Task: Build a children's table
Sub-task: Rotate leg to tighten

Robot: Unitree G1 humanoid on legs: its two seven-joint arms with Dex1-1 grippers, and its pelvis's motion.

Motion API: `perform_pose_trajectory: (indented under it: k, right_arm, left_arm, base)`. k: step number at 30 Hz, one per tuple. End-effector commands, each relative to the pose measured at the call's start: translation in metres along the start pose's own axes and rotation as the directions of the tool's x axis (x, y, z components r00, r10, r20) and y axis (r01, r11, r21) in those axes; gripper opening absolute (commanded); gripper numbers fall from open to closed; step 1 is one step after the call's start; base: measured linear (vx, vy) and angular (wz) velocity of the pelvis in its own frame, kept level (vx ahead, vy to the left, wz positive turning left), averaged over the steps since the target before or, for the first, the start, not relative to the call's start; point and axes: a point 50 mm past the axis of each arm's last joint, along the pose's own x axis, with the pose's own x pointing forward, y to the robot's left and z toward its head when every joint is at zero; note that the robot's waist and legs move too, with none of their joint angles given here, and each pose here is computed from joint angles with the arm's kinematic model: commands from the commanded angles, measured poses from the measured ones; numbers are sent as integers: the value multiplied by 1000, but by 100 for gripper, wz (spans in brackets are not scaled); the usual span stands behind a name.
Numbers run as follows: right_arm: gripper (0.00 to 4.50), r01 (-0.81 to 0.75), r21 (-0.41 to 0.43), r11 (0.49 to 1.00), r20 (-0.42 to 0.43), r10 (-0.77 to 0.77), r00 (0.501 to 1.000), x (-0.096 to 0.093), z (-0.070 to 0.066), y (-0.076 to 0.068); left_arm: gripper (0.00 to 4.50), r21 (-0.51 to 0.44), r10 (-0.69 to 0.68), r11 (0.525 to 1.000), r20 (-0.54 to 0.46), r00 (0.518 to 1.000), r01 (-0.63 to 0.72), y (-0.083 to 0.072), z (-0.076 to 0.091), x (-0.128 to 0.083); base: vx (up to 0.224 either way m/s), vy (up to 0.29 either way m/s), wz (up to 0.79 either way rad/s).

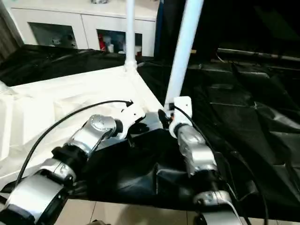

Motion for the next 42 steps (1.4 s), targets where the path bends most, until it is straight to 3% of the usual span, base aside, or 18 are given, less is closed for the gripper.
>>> perform_pose_trajectory:
  k: [1, 3, 4, 7, 9, 11, 12, 14, 17, 22, 25, 30, 32, 37, 42]
  right_arm:
    - [328, -82, 26, 996, -60, 84, 995, 0, -17, 13]
    - [342, -114, -32, 993, -14, 114, 993, 0, -9, 11]
    - [348, -174, -113, 978, 16, 177, 984, -3, -1, 8]
    - [385, -280, -123, 952, 10, 284, 959, -8, 4, 4]
    - [385, -343, -153, 927, -2, 347, 938, -13, 6, 1]
    - [385, -478, -223, 849, -58, 478, 876, -28, 9, -9]
    - [385, -480, -223, 848, -59, 480, 876, -28, 9, -10]
    - [385, -562, -247, 789, -114, 553, 826, -39, 8, -18]
    - [385, -622, -250, 742, -159, 602, 782, -46, 9, -21]
    - [385, -672, -239, 701, -202, 642, 740, -49, 8, -20]
    - [385, -678, -235, 696, -212, 644, 735, -48, 7, -20]
    - [348, -689, -239, 684, -238, 647, 725, -48, 4, -20]
    - [309, -689, -240, 684, -242, 645, 725, -48, 4, -20]
    - [278, -678, -254, 690, -270, 623, 735, -47, 1, -23]
    - [268, -669, -255, 698, -279, 610, 742, -47, -2, -24]
  left_arm:
    - [0, 43, 21, 999, 9, 1000, -21, 3, 6, 0]
    - [0, 44, -3, 999, 13, 1000, 2, 4, 4, -2]
    - [0, 45, -21, 999, 10, 1000, 21, 6, 0, -7]
    - [0, 51, -58, 997, 23, 998, 56, 7, -4, -13]
    - [0, 71, -99, 993, 42, 994, 95, 7, -4, -17]
    - [0, 117, -209, 973, 75, 975, 199, 4, -6, -27]
    - [0, 117, -210, 973, 76, 975, 201, 4, -6, -27]
    - [0, 131, -271, 957, 79, 959, 259, 2, -8, -34]
    - [0, 148, -329, 937, 63, 942, 317, 1, -12, -41]
    - [0, 147, -379, 919, 71, 923, 366, -1, -12, -47]
    - [0, 150, -373, 921, 66, 926, 360, -1, -13, -48]
    - [0, 148, -368, 923, 58, 928, 356, 0, -15, -48]
    - [0, 147, -367, 923, 58, 929, 355, 0, -15, -49]
    - [0, 146, -358, 926, 55, 932, 347, 0, -15, -49]
    - [0, 146, -351, 929, 52, 935, 341, 1, -16, -49]
  base:
    - [0, 0, 0]
    - [0, 0, 0]
    - [0, 0, 0]
    - [0, 0, 0]
    - [0, 0, 0]
    - [0, 0, 0]
    - [0, 0, 0]
    - [0, 0, 0]
    - [0, 0, 0]
    - [0, 0, 0]
    - [0, 0, 0]
    - [0, 0, 0]
    - [0, 0, 0]
    - [0, 0, 0]
    - [0, 0, 0]
